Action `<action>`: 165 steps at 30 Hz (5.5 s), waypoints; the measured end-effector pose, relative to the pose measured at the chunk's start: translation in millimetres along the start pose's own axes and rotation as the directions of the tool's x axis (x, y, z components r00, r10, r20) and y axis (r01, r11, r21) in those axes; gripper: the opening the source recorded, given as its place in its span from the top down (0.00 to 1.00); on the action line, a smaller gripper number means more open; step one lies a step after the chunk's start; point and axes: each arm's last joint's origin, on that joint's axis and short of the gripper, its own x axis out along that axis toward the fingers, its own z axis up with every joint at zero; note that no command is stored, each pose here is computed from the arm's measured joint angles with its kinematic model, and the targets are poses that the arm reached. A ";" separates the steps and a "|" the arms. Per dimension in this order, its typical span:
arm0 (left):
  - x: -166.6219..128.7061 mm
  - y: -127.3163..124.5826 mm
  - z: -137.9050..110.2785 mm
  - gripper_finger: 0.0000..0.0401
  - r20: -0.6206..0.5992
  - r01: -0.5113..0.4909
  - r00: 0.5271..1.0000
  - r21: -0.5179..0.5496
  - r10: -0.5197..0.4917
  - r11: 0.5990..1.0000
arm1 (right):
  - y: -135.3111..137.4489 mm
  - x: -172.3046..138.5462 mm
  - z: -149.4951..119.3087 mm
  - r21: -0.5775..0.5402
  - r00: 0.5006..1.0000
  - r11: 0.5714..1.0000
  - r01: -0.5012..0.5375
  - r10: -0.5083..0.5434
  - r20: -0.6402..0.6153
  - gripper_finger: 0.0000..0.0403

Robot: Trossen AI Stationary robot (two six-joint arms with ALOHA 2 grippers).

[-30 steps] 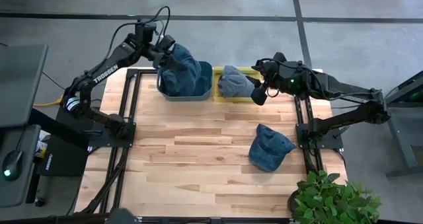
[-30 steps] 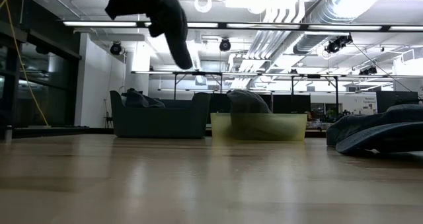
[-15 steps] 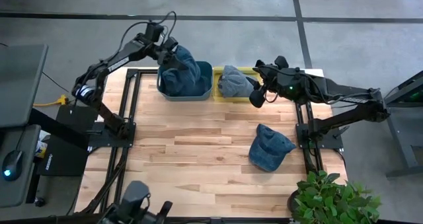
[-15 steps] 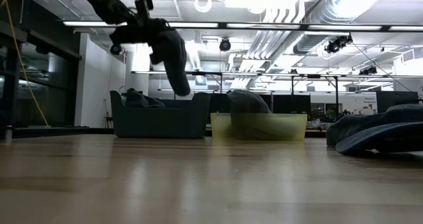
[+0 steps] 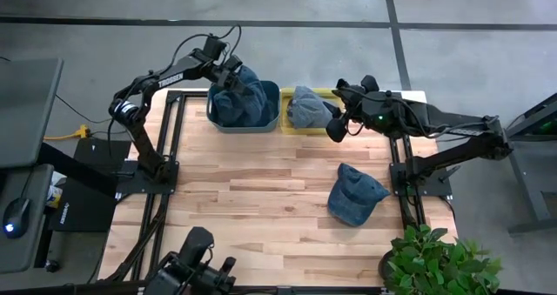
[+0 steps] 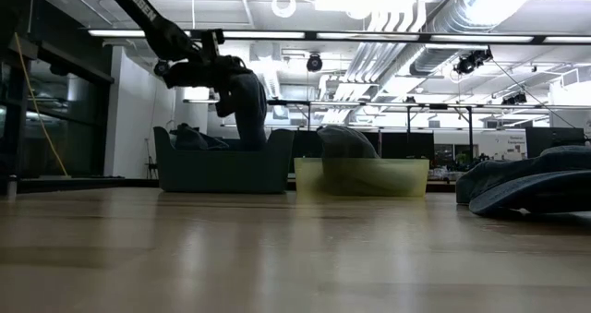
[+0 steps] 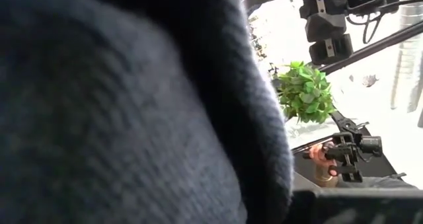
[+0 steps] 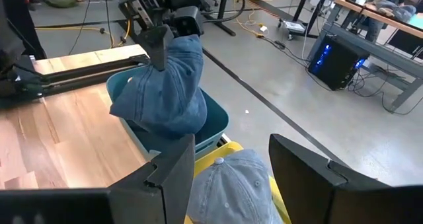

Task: Pick & Place hat
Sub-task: Put the left blue cap into the blue bin

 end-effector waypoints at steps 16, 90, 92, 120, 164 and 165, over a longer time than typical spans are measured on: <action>4.9 8.7 1.4 0.98 -0.010 0.043 0.999 0.025 -0.042 0.999 | 14.6 22.7 -6.2 -0.023 0.999 0.999 0.029 -0.029 -0.040 0.53; -44.1 -22.1 -14.2 0.56 0.041 -0.411 0.907 -0.134 0.420 0.902 | 16.4 26.4 -4.7 -0.011 0.999 0.999 0.031 -0.031 -0.024 0.53; -41.4 -22.2 -18.3 0.56 0.008 -0.429 0.901 -0.136 0.434 0.893 | 19.8 30.5 -4.4 -0.009 1.000 1.000 0.014 -0.014 -0.018 0.53; -7.9 -50.2 -31.3 0.71 -0.137 -0.596 0.790 0.060 0.598 0.801 | 38.8 158.9 16.2 0.151 0.993 0.983 -0.108 0.101 0.055 0.53; -48.4 -230.4 -96.5 0.71 0.211 -0.725 0.685 0.292 0.698 0.624 | -34.1 309.5 -5.1 0.380 0.987 0.925 -0.007 0.067 -0.143 0.30; -48.4 -230.6 -96.7 0.71 0.211 -0.725 0.685 0.292 0.697 0.624 | -35.8 310.5 -5.8 0.381 0.987 0.925 -0.006 0.065 -0.144 0.30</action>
